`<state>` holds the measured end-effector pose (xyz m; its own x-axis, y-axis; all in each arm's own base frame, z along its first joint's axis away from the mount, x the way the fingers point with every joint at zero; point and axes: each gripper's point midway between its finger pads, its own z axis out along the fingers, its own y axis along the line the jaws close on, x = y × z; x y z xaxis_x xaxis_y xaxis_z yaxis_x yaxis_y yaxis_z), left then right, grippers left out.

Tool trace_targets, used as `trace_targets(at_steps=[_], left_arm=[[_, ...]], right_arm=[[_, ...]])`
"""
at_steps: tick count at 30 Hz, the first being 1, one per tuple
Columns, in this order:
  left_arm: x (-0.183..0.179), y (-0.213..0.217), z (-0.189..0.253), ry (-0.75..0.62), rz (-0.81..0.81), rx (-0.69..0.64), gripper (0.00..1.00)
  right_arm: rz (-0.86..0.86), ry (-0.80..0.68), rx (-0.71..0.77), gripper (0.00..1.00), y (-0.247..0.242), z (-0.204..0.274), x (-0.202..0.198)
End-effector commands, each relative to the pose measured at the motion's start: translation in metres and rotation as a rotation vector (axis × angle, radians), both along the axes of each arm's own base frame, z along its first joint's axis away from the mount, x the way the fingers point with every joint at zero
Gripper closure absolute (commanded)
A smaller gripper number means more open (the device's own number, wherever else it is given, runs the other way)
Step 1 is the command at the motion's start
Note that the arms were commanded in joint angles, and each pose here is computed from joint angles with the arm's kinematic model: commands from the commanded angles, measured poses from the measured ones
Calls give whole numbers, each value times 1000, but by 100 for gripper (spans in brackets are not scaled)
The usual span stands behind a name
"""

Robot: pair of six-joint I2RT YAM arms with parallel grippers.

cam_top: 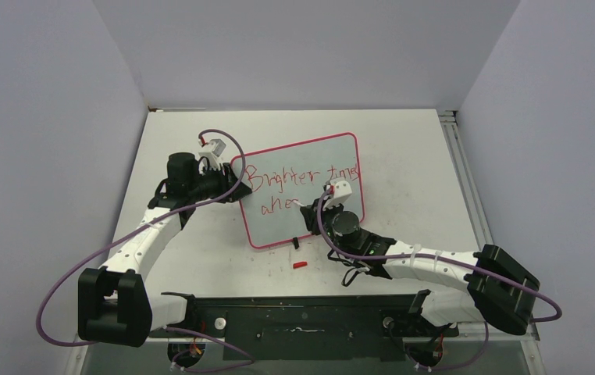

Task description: Write a sentence on the whiteboard

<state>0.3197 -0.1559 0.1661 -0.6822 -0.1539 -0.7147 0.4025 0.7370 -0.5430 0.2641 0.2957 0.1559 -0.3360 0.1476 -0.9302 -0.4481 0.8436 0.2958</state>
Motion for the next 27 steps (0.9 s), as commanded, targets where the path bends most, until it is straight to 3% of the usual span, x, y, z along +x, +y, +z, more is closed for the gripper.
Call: trace_targets(at_steps=[1, 11, 27], left_arm=[[6, -6, 31, -86, -30, -34, 66], [6, -5, 29, -83, -28, -33, 66], [6, -6, 30, -84, -30, -34, 66]], right_arm=[[2, 22, -17, 95, -2, -8, -4], [-19, 48, -45, 95, -12, -20, -11], [-74, -52, 24, 95, -10, 20, 9]])
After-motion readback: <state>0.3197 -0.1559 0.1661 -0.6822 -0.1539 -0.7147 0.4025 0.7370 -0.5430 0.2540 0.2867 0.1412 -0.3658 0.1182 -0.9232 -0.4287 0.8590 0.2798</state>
